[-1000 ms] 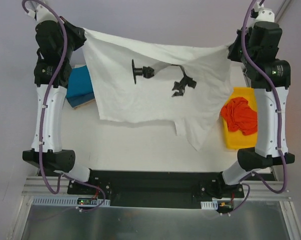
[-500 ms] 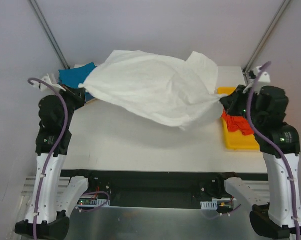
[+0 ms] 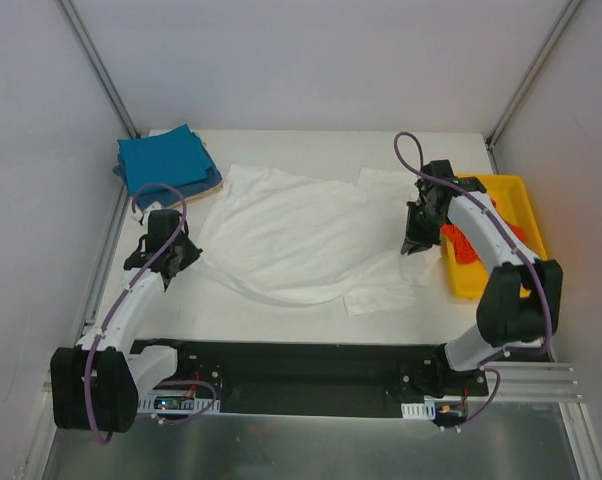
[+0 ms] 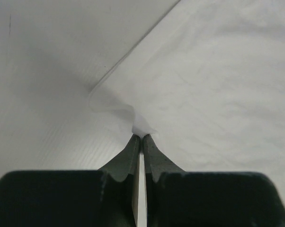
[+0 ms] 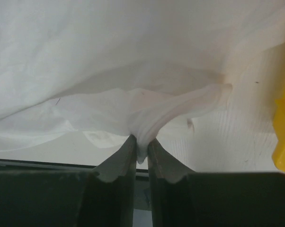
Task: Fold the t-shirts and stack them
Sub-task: Flatten out the tshirt
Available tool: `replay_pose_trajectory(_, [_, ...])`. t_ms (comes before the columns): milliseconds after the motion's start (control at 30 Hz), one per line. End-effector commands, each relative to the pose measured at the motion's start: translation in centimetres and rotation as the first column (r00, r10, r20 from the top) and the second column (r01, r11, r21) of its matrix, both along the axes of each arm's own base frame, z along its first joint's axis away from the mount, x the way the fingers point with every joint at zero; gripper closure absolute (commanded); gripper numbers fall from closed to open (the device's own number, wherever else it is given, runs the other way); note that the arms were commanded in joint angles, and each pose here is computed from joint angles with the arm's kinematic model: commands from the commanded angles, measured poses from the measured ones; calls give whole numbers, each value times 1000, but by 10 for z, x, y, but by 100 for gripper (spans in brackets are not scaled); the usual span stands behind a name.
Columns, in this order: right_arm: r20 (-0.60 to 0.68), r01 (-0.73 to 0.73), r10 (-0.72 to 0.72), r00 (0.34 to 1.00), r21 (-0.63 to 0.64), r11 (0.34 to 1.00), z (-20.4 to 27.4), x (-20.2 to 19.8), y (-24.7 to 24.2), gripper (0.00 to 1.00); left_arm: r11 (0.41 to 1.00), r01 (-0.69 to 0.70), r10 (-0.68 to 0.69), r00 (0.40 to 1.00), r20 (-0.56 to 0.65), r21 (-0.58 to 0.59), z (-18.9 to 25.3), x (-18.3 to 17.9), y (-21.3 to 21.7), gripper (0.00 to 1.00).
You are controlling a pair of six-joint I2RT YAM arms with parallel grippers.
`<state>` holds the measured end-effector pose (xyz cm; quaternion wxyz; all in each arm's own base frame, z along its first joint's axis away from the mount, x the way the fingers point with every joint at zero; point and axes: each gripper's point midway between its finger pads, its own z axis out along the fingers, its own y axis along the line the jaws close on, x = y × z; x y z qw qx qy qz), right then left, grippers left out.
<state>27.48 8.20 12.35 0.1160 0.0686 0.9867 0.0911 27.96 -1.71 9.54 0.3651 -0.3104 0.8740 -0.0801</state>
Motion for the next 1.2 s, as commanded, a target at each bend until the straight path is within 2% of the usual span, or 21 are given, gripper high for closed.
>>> replay_pose_trajectory(0, [-103,38,-41,994,-35,999,-27,20,-1,69,1000,-3,3,999,-39,-17,-12,9,-4,100])
replay_pose_trajectory(100, [-116,64,-74,991,-84,994,-35,20,-7,43,1000,11,-12,997,-75,-22,-21,8,-6,100])
replay_pose_trajectory(167, [-73,68,-77,994,-112,991,-27,17,-13,35,999,11,-14,995,-94,-30,-28,3,-7,100])
replay_pose_trajectory(200, [-58,62,-69,996,-114,992,-22,14,-12,27,1000,8,-11,995,-94,-30,-28,2,-7,100])
replay_pose_trajectory(267, [16,79,-77,997,-182,980,-7,7,-25,22,999,5,-9,995,-97,-37,-31,-1,-7,100])
replay_pose_trajectory(333, [58,88,-78,995,-209,974,2,-4,-25,11,999,10,-15,996,-93,-50,-30,-3,-10,100])
replay_pose_trajectory(400, [82,119,-103,991,-220,968,-1,-26,-25,6,998,18,-23,997,-77,-67,-28,-6,-13,100])
replay_pose_trajectory(500, [65,176,-167,984,-175,969,-25,-59,-19,5,997,16,-20,999,-44,-79,-22,-9,-14,100])
replay_pose_trajectory(600, [87,229,-221,971,-100,968,-38,-72,-14,6,996,21,-21,1000,1,-86,-14,-13,-15,100])
replay_pose_trajectory(633, [60,246,-241,969,-94,965,-52,-82,-14,7,995,23,-21,1000,22,-94,-10,-15,-16,100])
replay_pose_trajectory(833, [83,271,-266,960,-49,961,-67,-75,-7,17,991,40,-30,996,79,-130,0,-20,-22,100])
replay_pose_trajectory(967, [18,276,-275,961,-35,961,-82,-76,3,26,986,50,-38,996,80,-159,-1,-23,-27,100])
replay_pose_trajectory(1167, [-31,269,-272,962,-60,961,-94,-81,7,32,985,44,-34,997,68,-164,-6,-27,-27,100])
